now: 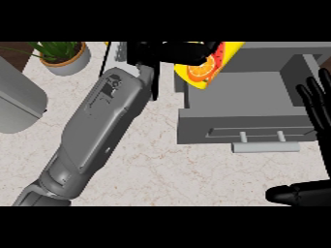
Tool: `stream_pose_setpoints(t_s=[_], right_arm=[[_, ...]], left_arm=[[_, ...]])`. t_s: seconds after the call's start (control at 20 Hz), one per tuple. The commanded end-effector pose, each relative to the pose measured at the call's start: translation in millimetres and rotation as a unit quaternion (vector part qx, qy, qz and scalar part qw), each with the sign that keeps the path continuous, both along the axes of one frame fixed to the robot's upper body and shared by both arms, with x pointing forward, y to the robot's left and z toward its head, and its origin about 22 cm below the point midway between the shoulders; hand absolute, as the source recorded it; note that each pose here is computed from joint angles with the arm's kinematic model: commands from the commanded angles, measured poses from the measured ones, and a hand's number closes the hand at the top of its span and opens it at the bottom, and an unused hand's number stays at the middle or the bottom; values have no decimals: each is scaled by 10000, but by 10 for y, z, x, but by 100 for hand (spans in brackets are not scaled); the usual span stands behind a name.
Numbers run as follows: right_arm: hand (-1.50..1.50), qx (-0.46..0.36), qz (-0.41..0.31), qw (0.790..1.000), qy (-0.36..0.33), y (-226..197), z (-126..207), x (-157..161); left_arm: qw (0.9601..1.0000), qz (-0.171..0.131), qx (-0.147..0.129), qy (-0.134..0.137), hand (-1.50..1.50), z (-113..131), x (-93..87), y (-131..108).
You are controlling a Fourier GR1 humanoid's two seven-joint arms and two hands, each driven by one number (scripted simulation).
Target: Pick up the cup, place it into the drawer and close the drawer
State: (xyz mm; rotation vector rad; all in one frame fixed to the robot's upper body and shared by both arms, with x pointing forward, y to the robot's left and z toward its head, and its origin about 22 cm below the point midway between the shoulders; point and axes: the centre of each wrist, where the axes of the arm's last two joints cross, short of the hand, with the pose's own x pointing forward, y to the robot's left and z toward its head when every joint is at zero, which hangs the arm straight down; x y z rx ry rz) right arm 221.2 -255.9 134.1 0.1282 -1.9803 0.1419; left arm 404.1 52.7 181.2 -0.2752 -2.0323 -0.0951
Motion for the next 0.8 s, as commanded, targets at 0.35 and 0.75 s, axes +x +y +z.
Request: stream_pose_setpoints(t_s=[0.35,0.75], right_arm=[[-150,47,88,9999,-94,87,64,119],[-150,116,172,9997,-128,52,-29,71]], left_arm=[[9987,202,312,348,150,-196,267,-226],[9957,241,722,534,150,-403,227,-342]])
